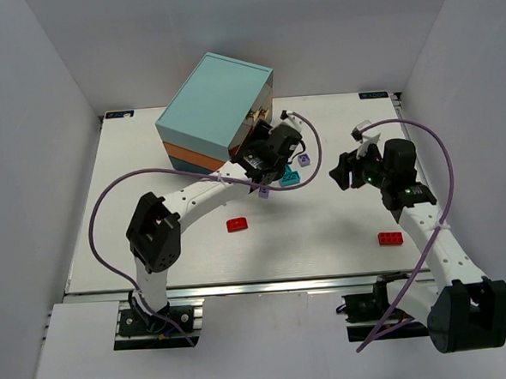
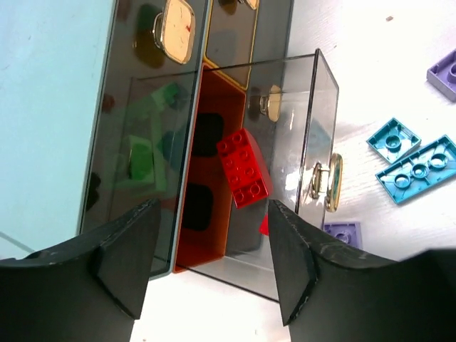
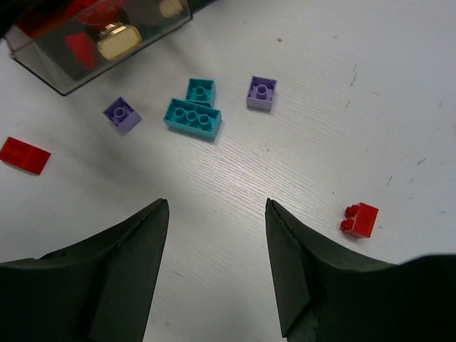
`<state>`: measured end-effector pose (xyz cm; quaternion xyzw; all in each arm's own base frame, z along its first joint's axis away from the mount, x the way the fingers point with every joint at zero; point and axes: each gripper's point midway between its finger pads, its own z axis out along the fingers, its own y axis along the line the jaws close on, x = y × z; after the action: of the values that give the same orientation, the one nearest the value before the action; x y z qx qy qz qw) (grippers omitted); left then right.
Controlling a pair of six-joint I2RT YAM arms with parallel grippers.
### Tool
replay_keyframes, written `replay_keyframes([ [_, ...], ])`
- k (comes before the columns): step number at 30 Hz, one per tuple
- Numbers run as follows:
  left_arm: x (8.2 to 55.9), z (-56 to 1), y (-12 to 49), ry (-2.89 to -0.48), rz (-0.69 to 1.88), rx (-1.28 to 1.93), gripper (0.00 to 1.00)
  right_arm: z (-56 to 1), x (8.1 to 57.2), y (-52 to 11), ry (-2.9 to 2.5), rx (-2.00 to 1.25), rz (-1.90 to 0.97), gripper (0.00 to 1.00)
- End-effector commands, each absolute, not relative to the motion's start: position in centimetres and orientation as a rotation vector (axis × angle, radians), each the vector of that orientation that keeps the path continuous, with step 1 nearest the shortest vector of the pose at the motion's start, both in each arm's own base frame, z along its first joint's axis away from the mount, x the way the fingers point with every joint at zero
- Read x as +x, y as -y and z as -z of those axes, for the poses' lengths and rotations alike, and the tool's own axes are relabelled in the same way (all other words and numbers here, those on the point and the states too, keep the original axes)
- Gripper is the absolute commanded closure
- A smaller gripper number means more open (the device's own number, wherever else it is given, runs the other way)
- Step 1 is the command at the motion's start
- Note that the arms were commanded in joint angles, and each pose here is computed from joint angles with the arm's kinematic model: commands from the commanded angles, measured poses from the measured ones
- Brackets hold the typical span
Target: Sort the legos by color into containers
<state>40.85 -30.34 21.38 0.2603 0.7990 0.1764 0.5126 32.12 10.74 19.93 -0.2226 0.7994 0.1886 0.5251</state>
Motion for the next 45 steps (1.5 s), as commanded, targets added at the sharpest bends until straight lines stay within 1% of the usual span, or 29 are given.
replay_keyframes([
  [1, 40.3, -27.0, 29.7, -1.859, -0.334, 0.52, 0.28, -19.2, 33.9, -9.3, -1.937, -0.483, -0.36, 0.39],
  [2, 40.0, -27.3, 29.6, -1.86, -0.313, 0.518, 0.29, -18.9, 34.3, -8.5, -1.958, -0.446, -0.312, 0.41],
  [3, 39.2, -29.1, 29.5, -1.847, -0.232, 0.489, 0.33, -18.1, 34.7, -8.1, -1.987, -0.421, -0.29, 0.42],
  [4, 38.6, -29.8, 29.4, -1.847, -0.181, 0.485, 0.41, -17.9, 35.0, -7.6, -2.0, -0.396, -0.26, 0.44],
  [5, 37.6, -29.0, 29.1, -1.87, -0.149, 0.508, 0.55, -17.5, 35.5, -6.6, -2.021, -0.358, -0.2, 0.48],
  [6, 36.7, -29.2, 29.0, -1.876, -0.085, 0.495, 0.84, -17.1, 35.7, -6.0, -2.037, -0.339, -0.171, 0.5],
  [7, 35.5, -29.1, 29.2, -1.88, -0.005, 0.528, 0.97, -16.2, 36.0, -5.7, -2.07, -0.328, -0.147, 0.52],
  [8, 33.9, -31.6, 27.9, -1.831, 0.067, 0.507, 1.0, -15.5, 36.2, -4.8, -2.105, -0.295, -0.095, 0.53],
  [9, 32.6, -29.0, 26.9, -1.865, 0.068, 0.552, 1.0, -15.1, 36.4, -4.3, -2.126, -0.277, -0.065, 0.53],
  [10, 31.3, -28.8, 26.7, -1.86, 0.141, 0.554, 1.0, -14.3, 36.8, -4.3, -2.159, -0.269, -0.064, 0.46],
  [11, 29.7, -31.3, 24.9, -1.785, 0.199, 0.513, 1.0, -13.6, 36.8, -3.4, -2.198, -0.248, -0.005, 0.41],
  [12, 28.6, -28.8, 23.7, -1.81, 0.185, 0.528, 0.99, -13.0, 36.9, -3.1, -2.221, -0.254, 0.017, 0.37],
  [13, 28.1, -28.7, 22.4, -1.802, 0.176, 0.497, 0.83, -12.2, 37.2, -2.9, -2.246, -0.263, 0.04, 0.3],
  [14, 26.9, -30.5, 20.4, -1.745, 0.198, 0.442, 0.73, -11.9, 37.3, -2.2, -2.258, -0.26, 0.084, 0.28],
  [15, 26.4, -30.2, 19.3, -1.734, 0.19, 0.417, 0.64, -11.7, 37.6, -1.8, -2.255, -0.259, 0.118, 0.25],
  [16, 25.9, -28.6, 18.3, -1.74, 0.174, 0.404, 0.47, -11.1, 37.8, -1.4, -2.263, -0.263, 0.152, 0.23],
  [18, 24.7, -30.4, 16.5, -1.655, 0.222, 0.339, 0.36, -10.3, 38.3, -0.7, -2.278, -0.271, 0.21, 0.22],
  [20, 24.2, -30.5, 16.0, -1.634, 0.238, 0.33, 0.3, -9.8, 38.6, 0.0, -2.29, -0.266, 0.258, 0.22],
  [24, 24.0, -30.7, 15.6, -1.618, 0.239, 0.321, 0.25, -7.6, 39.2, 0.4, -2.352, -0.278, 0.287, 0.27],
  [28, 24.0, -30.6, 15.8, -1.621, 0.24, 0.328, 0.24, -6.4, 39.6, 0.0, -2.375, -0.297, 0.259, 0.33],
  [36, 24.1, -30.5, 15.2, -1.611, 0.226, 0.3, 0.23, -4.7, 39.7, -0.7, -2.399, -0.327, 0.228, 0.39],
  [37, 24.1, -30.5, 15.2, -1.611, 0.225, 0.302, 0.23, -4.5, 39.6, -0.6, -2.398, -0.324, 0.228, 0.42],
  [40, 24.2, -30.2, 15.4, -1.616, 0.224, 0.307, 0.23, -5.2, 40.7, -1.0, -2.335, -0.327, 0.198, 0.47],
  [45, 24.4, -29.6, 15.5, -1.623, 0.191, 0.34, 0.23, -4.5, 42.0, -1.2, -2.354, -0.341, 0.199, 0.49],
])
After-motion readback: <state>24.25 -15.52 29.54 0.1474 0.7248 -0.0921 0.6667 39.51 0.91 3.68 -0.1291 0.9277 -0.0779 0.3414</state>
